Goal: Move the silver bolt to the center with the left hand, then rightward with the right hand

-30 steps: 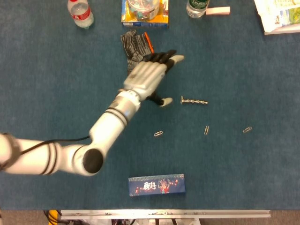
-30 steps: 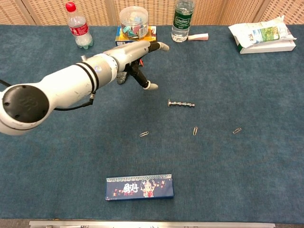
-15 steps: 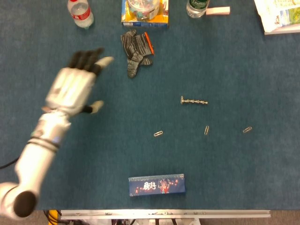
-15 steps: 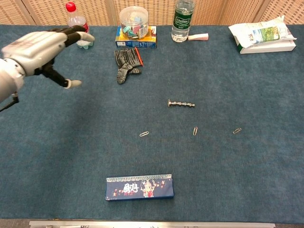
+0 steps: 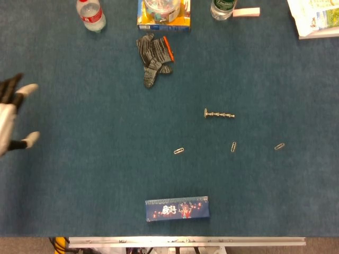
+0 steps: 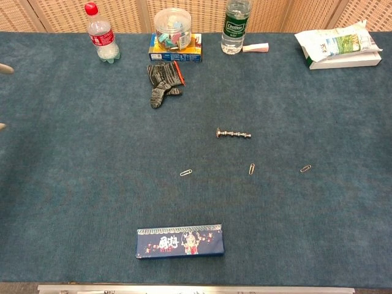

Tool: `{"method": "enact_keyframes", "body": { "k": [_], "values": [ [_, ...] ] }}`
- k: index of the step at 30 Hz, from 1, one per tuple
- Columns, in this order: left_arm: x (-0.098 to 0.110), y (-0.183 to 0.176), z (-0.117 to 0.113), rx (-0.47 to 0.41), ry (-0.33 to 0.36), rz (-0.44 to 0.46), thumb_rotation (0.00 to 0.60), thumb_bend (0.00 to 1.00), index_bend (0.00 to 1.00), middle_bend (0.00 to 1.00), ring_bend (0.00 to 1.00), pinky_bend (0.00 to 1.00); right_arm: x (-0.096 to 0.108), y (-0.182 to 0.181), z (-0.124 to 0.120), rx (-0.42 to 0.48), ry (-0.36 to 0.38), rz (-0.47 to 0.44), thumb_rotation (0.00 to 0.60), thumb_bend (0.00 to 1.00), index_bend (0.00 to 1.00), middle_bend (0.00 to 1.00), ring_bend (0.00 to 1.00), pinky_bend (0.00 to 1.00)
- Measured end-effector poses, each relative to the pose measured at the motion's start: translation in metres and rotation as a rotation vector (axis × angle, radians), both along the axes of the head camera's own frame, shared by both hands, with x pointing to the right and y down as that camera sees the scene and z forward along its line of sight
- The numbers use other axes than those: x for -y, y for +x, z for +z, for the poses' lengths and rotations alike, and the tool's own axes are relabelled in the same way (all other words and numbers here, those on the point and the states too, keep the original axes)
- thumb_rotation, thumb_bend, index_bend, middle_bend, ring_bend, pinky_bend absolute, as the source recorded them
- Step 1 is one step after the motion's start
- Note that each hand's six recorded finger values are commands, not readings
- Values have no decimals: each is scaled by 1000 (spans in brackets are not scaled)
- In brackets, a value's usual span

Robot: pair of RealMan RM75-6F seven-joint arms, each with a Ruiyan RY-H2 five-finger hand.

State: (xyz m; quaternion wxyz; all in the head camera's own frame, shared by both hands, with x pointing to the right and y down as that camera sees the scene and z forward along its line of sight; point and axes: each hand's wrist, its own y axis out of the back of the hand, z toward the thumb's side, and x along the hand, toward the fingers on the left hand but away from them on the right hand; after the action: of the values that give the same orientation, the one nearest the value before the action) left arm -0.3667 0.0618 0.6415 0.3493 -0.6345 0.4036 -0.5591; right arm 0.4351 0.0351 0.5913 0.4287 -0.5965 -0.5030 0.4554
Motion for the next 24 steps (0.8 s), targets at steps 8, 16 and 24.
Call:
{"method": "enact_keyframes", "body": {
  "k": [8,16,24],
  "values": [
    [-23,-63,-8,43,43,-105,600,205,157,0,0,0,4,-33,14,-31,-53,-44,600,137,385,197,123,270],
    [-40,-93,-13,40,86,-150,600,204,163,0,0,0,6,-74,34,-51,-107,-83,600,144,385,173,71,188],
    [-53,-114,-11,22,91,-181,600,205,172,0,0,0,1,-115,70,-52,-190,-80,600,177,409,171,57,159]
  ]
}}
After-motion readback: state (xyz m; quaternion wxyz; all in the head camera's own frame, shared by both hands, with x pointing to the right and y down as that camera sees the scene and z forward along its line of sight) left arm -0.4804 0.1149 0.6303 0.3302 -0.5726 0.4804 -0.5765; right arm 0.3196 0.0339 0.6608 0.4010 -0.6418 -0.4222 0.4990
